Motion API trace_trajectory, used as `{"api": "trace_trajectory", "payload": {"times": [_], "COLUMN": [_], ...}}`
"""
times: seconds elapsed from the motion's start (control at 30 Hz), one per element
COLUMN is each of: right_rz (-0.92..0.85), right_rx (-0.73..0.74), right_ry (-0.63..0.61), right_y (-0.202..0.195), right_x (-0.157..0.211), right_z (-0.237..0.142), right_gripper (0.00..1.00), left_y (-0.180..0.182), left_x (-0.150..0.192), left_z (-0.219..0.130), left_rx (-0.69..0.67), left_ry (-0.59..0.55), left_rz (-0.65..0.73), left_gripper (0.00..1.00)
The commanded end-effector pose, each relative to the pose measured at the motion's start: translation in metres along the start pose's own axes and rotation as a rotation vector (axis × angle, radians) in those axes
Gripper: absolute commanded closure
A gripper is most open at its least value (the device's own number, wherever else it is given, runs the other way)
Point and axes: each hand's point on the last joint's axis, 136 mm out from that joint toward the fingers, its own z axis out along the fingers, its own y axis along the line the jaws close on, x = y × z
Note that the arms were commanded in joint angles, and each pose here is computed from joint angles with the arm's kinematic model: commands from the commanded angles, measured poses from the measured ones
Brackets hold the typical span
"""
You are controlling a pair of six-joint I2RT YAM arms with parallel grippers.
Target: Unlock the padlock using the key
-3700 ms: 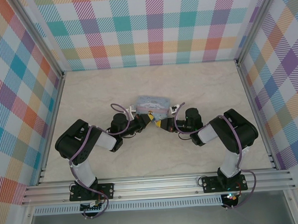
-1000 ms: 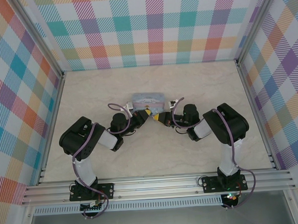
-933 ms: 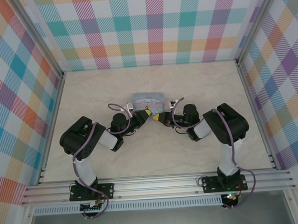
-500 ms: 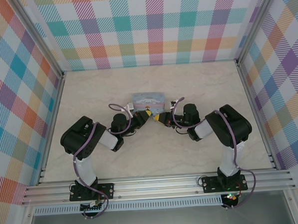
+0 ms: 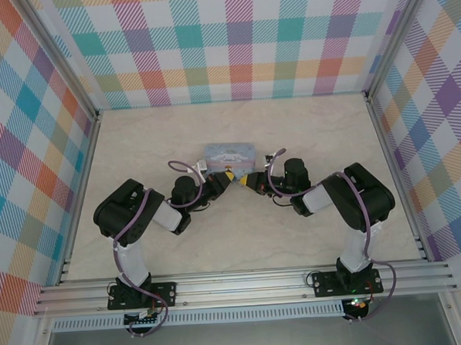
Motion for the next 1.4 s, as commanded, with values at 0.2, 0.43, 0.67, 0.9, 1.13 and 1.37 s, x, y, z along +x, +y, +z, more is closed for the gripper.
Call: {"api": "trace_trajectory", "payload": {"times": [0.2,0.43,0.67,0.9,1.13,1.37], "right_rz": [-0.097,-0.07,-0.053,-0.057,-0.053,-0.005], "right_rx": [-0.113,-0.102,-0.1,-0.113,-0.145,-0.161], "right_ry": [-0.055,-0.054,-0.051,-0.068,-0.086,-0.076], "right_y": [0.029,0.016,0.011,0.015,0.025,0.029], "right_x": [-0.01,0.003,0.011,0.006,-0.005,-0.008], "right_z": [0.007,0.01,0.014,0.015,0.008,0.006], "right_gripper": [0.97,0.98,0.98,0.98,0.98,0.98], "left_y": [-0.005,-0.012,-0.018,-0.018,-0.019,-0.033], "left_x": [0.014,-0.003,-0.015,-0.008,0.006,0.006], "left_z": [-0.001,0.002,0.003,0.004,0.002,0.0], "left_rx": [0.031,0.033,0.033,0.037,0.059,0.098], "left_ry": [0.058,-0.023,-0.091,-0.058,0.012,0.026], "left_rz": [-0.011,-0.07,-0.122,-0.102,-0.026,-0.001], "left_gripper": [1.0,1.0,1.0,1.0,1.0,1.0]}}
